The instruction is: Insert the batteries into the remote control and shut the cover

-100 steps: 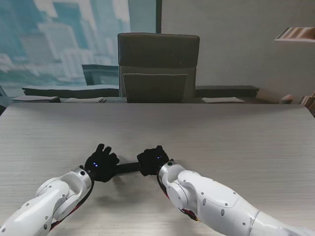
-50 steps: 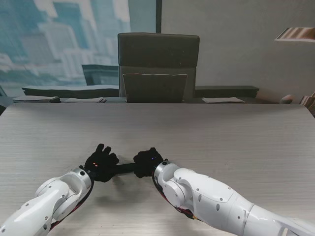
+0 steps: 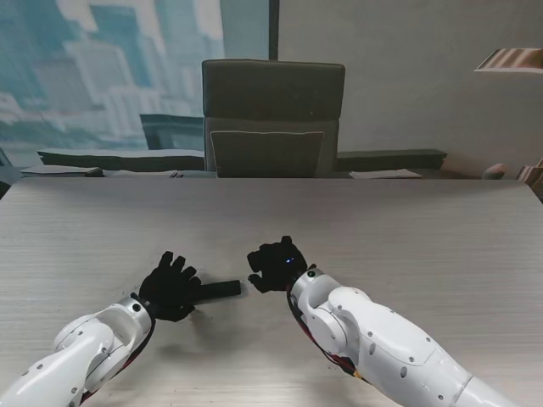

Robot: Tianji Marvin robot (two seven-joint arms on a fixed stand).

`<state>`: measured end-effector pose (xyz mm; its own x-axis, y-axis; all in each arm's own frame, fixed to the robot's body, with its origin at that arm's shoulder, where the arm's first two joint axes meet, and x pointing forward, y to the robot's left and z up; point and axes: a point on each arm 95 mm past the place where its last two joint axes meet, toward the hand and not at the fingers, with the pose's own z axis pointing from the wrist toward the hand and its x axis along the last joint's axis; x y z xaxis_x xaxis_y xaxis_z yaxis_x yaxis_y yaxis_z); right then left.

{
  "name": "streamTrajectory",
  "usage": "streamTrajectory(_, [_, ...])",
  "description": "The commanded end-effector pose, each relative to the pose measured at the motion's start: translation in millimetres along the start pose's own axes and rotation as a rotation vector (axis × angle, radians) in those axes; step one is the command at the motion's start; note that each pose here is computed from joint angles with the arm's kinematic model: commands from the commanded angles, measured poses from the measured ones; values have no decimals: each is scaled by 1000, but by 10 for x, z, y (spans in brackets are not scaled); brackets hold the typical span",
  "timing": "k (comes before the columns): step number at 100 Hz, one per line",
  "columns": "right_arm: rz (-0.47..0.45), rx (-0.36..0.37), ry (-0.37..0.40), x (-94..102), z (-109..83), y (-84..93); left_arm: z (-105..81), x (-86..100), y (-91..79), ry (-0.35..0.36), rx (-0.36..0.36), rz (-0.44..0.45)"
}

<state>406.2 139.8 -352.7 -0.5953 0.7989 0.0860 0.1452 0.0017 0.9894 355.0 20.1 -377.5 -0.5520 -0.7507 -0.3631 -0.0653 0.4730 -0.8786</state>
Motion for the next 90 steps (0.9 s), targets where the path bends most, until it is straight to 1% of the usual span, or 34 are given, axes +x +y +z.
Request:
streamTrajectory(1, [24,6,-6,-58,-114,-8,-33,42,-30,24,4,5])
streamTrajectory(15, [61,-30,8,-133,-305,48,-86,7,-145,25,48,8])
streamTrajectory(22, [85,-44,16,-166,-417,66,-113,-19,-192,18,59,-20])
streamTrajectory(33, [130,-52,17,-212,-603,57,-163,-79,-230,-3,49,-64])
streamTrajectory(42, [156,-67,5,-270,-744,47,-200,-128,-274,-22,59,-105])
streamTrajectory(54, [209,-111,-15,-365,-879,71,-237,-199,-376,-47,101,-123])
streamTrajectory(67, [293,-178,-12,-477,-949,163,-248,-296,-508,-78,168,-153])
streamTrajectory(72, [320,-198,-5,-520,-966,208,-242,-336,-554,-88,205,-193])
streamTrajectory(78, [353,-228,5,-567,-976,263,-236,-379,-613,-86,244,-284])
streamTrajectory(90, [421,-271,15,-637,-1007,356,-235,-441,-726,-21,310,-485])
